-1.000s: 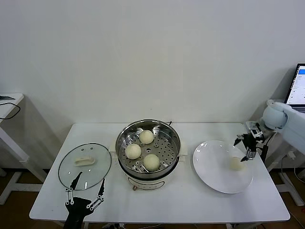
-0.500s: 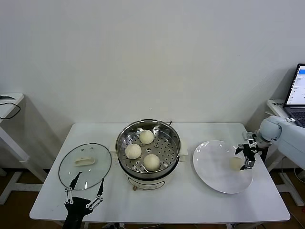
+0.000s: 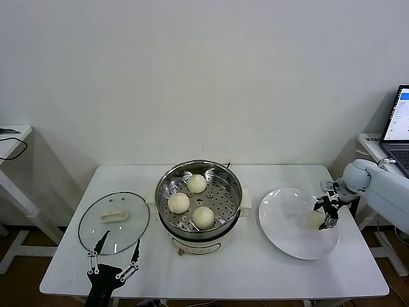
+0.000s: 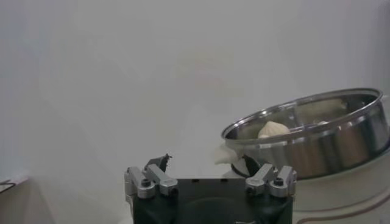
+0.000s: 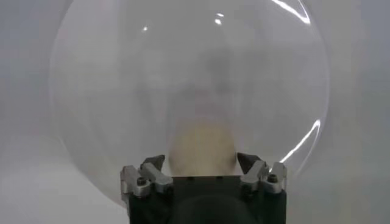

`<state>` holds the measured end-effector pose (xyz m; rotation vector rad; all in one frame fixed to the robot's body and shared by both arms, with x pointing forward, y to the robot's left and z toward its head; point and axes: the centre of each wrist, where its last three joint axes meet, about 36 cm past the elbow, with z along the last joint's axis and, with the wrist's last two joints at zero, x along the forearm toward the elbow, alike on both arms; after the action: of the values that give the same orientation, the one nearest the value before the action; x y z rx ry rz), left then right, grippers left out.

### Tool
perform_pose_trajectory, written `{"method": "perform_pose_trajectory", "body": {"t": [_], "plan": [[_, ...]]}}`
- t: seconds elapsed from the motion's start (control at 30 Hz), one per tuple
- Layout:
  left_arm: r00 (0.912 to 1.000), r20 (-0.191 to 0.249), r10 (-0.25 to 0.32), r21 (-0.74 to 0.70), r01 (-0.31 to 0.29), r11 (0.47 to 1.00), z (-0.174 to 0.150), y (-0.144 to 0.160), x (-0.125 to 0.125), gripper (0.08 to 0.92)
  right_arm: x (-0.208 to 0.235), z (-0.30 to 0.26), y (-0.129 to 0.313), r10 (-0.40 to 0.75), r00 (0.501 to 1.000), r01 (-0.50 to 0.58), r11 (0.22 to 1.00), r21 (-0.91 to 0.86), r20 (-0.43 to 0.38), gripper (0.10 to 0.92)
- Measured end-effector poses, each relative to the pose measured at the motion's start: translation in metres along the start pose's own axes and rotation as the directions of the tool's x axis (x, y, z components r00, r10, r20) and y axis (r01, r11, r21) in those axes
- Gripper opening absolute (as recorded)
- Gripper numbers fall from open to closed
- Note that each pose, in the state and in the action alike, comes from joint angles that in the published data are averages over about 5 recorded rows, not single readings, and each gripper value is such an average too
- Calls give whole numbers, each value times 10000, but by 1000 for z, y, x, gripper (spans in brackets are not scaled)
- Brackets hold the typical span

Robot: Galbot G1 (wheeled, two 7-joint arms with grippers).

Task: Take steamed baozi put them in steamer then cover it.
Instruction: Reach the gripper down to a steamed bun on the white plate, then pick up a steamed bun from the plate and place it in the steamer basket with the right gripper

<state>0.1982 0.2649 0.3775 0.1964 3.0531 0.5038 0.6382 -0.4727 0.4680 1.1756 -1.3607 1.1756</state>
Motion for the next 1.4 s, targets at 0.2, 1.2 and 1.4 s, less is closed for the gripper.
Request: {"method": "perform_pose_trajectory", "body": {"t": [0.2,1.2,1.4], "plan": [[10000,46,9,-57,-9,10000,0,2,-2,823,8,-3,-2,5,10000,-5,10000,91,-44,678],[9995,308,85,-58,-83,9999,-5,3,-7,823,215,-295,-39,-692,9949,275,8864,4622,737,657],[9995,309,64,-17,-64,10000,-5,1,-7,823,204,-345,-27,-786,9956,428,8656,4990,510,641]]}}
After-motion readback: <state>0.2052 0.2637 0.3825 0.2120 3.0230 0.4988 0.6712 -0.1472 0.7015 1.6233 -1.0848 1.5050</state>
